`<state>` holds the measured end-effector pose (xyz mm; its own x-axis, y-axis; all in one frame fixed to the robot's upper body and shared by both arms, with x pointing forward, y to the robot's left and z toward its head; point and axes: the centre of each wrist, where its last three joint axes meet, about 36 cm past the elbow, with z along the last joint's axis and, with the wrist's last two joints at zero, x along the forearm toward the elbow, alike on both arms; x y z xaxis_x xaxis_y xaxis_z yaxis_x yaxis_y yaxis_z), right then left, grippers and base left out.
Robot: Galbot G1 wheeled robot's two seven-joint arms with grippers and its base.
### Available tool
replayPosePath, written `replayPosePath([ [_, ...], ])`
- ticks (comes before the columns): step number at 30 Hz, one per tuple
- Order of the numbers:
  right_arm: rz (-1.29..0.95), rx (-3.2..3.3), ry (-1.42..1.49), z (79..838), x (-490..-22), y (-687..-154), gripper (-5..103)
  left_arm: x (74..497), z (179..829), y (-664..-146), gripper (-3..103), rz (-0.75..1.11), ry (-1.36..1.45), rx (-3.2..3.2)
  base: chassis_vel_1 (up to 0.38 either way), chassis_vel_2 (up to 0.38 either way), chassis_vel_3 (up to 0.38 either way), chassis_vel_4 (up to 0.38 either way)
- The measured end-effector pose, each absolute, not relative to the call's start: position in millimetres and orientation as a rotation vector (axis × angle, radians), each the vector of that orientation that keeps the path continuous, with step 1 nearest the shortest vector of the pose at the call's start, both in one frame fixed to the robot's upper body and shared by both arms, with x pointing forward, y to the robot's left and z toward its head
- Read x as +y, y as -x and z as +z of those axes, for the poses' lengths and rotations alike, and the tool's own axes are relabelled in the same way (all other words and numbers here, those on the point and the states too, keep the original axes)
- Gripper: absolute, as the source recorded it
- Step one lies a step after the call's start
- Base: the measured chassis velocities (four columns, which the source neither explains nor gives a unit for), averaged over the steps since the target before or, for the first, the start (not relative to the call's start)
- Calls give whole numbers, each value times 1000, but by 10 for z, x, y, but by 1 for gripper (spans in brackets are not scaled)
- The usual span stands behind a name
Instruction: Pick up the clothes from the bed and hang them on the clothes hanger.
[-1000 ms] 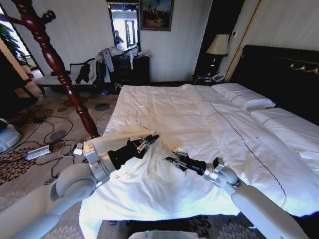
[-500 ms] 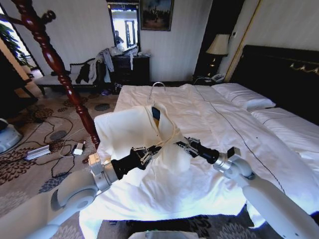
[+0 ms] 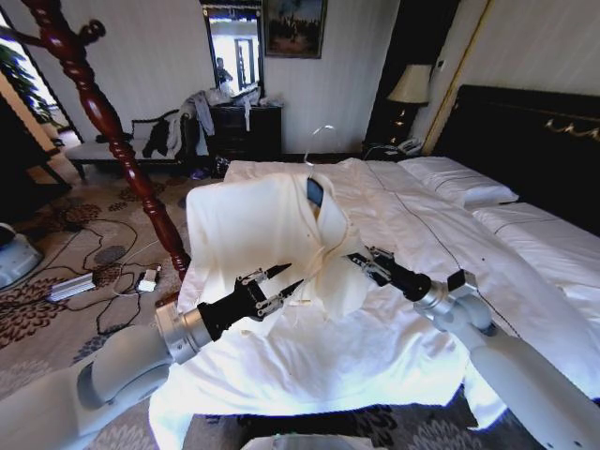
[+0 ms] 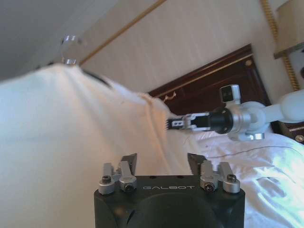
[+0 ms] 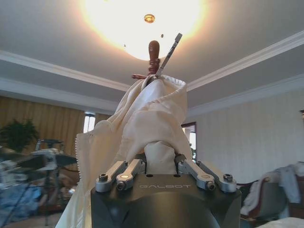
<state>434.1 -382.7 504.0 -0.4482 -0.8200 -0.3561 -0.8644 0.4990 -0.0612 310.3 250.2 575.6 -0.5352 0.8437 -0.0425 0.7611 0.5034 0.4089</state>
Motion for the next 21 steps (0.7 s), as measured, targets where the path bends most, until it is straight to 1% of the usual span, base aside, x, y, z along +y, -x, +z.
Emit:
replayPosePath([
  [2, 154, 2420, 1377, 5028, -3901, -4371, 23, 2499, 5765, -3090, 72, 502, -1362, 2466, 0, 0, 0, 0],
  [4, 144, 2422, 1366, 5008, -3938, -4389, 23, 2494, 5781, -3081, 72, 496, -1362, 2452, 0, 0, 0, 0],
  [7, 128, 2415, 1358, 4797, -4197, -4501, 23, 2463, 5886, -3016, 89, 469, -1379, 2378, 0, 0, 0, 0],
  [8, 128, 2415, 1358, 4797, -4197, -4501, 23, 2463, 5886, -3016, 89, 469, -1379, 2378, 0, 0, 0, 0],
  [9, 115, 2407, 1375, 4738, -4274, -4530, 23, 2463, 5908, -3015, 94, 462, -1380, 2367, 0, 0, 0, 0],
  [10, 103, 2402, 1384, 4694, -4329, -4551, 23, 2465, 5928, -3020, 94, 457, -1378, 2357, 0, 0, 0, 0],
  [11, 72, 2389, 1399, 4605, -4428, -4590, 23, 2477, 5990, -3048, 99, 447, -1363, 2331, 0, 0, 0, 0],
  [15, 9, 2362, 1408, 4500, -4506, -4640, 23, 2568, 6114, -3195, 100, 404, -1320, 2303, 0, 0, 0, 0],
  [17, -58, 2332, 1419, 4466, -4520, -4661, 23, 2709, 6198, -3359, 100, 377, -1301, 2308, 0, 0, 0, 0],
  [21, -140, 2301, 1436, 4431, -4544, -4681, 23, 2859, 6218, -3520, 100, 380, -1305, 2317, 0, 0, 0, 0],
])
